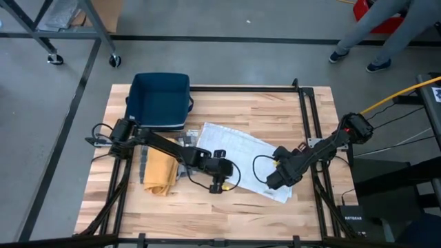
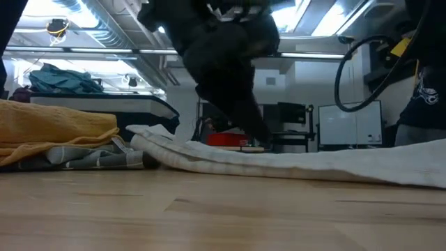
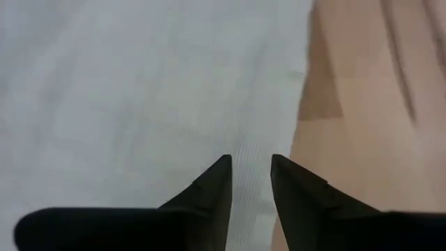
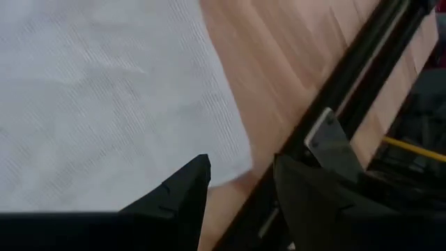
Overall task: Fold towel
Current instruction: Fold the white towel
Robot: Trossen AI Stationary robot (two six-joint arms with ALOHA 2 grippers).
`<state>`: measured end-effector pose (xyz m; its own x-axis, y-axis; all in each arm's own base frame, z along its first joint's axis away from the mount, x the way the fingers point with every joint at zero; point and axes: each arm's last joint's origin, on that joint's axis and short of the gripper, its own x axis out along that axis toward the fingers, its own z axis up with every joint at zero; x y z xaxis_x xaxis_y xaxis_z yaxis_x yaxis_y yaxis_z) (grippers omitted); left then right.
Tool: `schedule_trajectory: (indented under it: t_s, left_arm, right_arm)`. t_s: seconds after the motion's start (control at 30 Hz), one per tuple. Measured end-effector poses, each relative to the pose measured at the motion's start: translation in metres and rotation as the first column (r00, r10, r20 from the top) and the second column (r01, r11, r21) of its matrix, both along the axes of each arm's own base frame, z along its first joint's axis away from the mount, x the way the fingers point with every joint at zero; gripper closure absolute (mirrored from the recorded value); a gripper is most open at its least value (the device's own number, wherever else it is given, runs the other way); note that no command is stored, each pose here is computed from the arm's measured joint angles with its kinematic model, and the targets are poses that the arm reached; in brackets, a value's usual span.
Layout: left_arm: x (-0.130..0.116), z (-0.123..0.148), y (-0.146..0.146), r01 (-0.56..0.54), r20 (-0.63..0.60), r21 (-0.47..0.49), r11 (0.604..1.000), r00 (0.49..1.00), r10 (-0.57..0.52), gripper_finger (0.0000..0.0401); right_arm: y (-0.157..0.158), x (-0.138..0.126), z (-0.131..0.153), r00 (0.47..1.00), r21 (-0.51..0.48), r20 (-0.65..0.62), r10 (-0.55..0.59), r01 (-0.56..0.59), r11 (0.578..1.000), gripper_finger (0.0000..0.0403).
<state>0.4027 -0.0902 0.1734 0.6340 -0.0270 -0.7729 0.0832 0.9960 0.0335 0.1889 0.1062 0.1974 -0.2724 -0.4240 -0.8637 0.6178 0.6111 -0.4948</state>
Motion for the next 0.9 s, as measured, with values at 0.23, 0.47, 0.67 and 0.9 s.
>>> schedule_trajectory:
  t_s: [0.23,0.47,0.67,0.9]
  left_arm:
    - [-0.008,-0.014,0.003,-0.13,-0.128,-0.008,0.991,0.983,0.128,0.0348]
    - [-0.012,-0.017,0.006,-0.174,-0.163,0.034,0.984,0.971,0.177,0.0387]
    - [-0.016,-0.019,0.009,-0.198,-0.191,0.113,0.974,0.957,0.217,0.04]
    - [-0.019,-0.02,0.028,-0.267,-0.182,0.287,0.92,0.928,0.326,0.04]
  right_arm:
    - [0.001,0.009,-0.003,0.991,-0.042,0.125,0.052,-0.047,0.998,0.0233]
    - [-0.005,0.018,-0.031,0.975,0.096,0.222,0.004,-0.026,0.995,0.0233]
    - [-0.005,0.017,-0.05,0.968,0.192,0.252,-0.02,-0.03,0.981,0.0233]
    - [0.006,0.025,-0.052,0.958,0.411,0.263,-0.111,-0.007,0.912,0.0233]
